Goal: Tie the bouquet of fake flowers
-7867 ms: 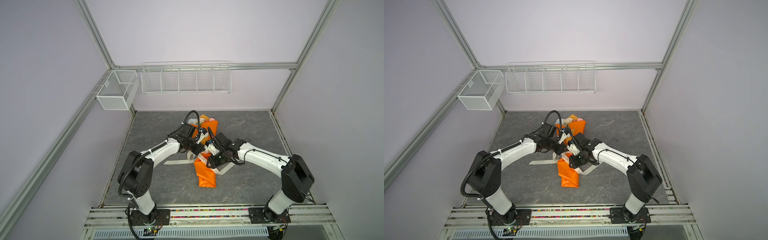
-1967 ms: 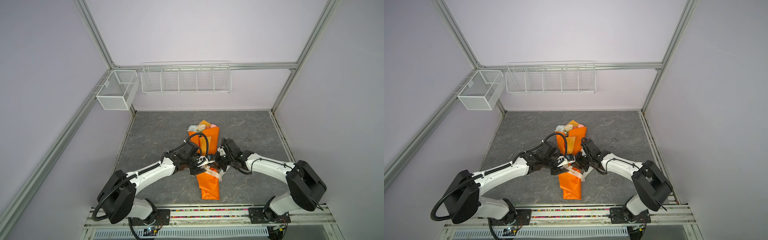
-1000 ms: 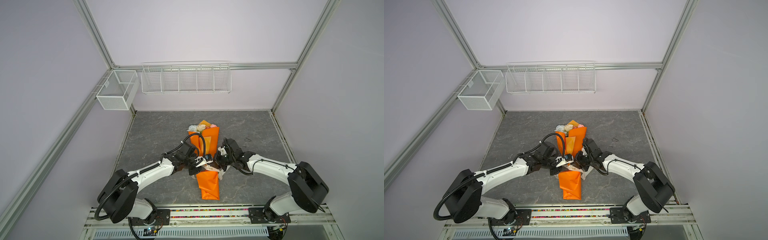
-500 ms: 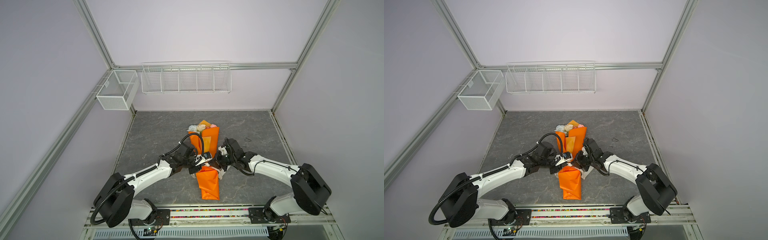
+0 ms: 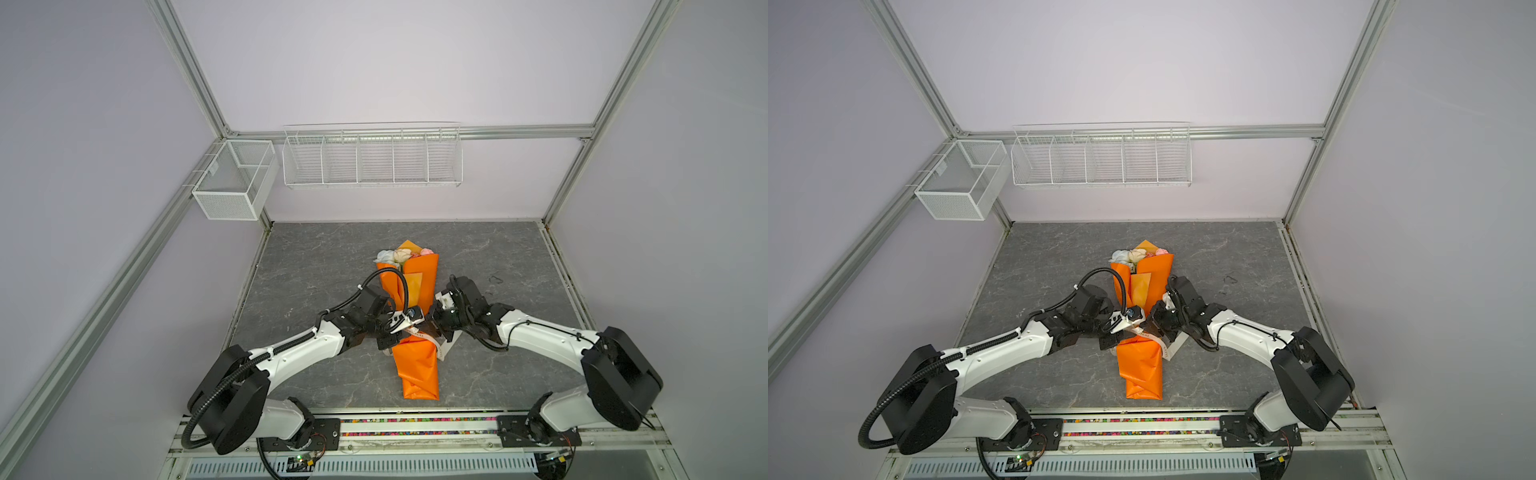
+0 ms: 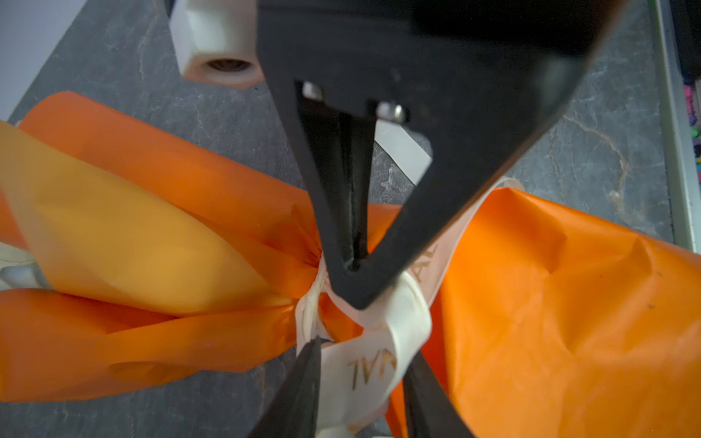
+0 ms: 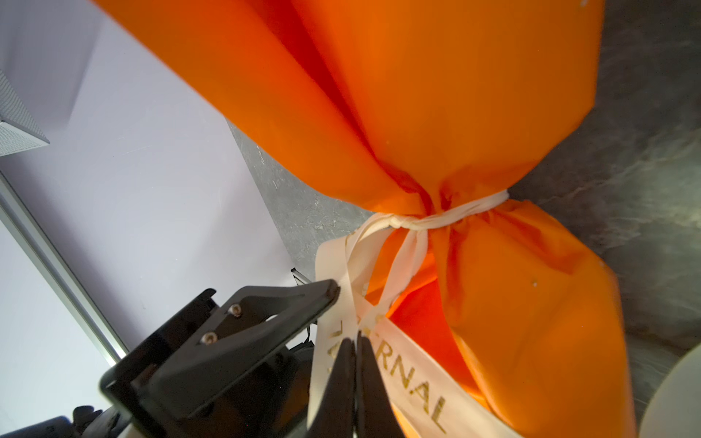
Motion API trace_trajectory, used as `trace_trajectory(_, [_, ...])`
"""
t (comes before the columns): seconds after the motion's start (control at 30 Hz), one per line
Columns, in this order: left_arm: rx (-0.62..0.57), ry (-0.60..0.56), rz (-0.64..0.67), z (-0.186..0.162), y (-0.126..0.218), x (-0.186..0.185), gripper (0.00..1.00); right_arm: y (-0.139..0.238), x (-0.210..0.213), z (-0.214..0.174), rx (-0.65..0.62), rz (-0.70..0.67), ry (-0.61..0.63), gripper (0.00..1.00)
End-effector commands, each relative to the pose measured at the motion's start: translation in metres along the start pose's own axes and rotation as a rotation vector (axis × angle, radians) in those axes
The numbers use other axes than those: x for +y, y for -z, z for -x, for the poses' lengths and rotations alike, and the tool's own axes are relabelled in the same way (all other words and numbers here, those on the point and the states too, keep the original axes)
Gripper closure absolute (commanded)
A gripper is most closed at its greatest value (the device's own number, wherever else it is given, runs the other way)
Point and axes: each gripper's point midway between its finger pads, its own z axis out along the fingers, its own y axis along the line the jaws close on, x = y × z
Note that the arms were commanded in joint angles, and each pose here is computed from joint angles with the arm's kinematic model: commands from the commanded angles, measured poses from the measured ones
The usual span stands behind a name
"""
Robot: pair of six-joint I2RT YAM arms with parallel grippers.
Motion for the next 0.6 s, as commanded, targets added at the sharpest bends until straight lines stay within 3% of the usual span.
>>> trace_trajectory(0.0, [-0.004, -0.030, -0.016, 0.008, -0.001, 0.000, 0.70, 0.001, 0.003, 0.000, 0.004, 0.018, -0.020, 0.93])
trace_trajectory(0.13, [-0.050, -0.018, 0.066, 0.018, 0.005, 0.013, 0.86, 0.002, 0.000, -0.001, 0.006, 0.008, -0.020, 0.93])
trace_trajectory(0.3, [-0.072, 0.010, 0.138, 0.019, 0.010, 0.022, 0.98, 0.004, 0.000, -0.003, 0.008, 0.008, -0.018, 0.93])
trace_trajectory(0.57, [-0.049, 0.055, 0.204, 0.010, 0.012, 0.030, 1.00, 0.010, 0.005, -0.007, 0.017, 0.028, -0.012, 0.93])
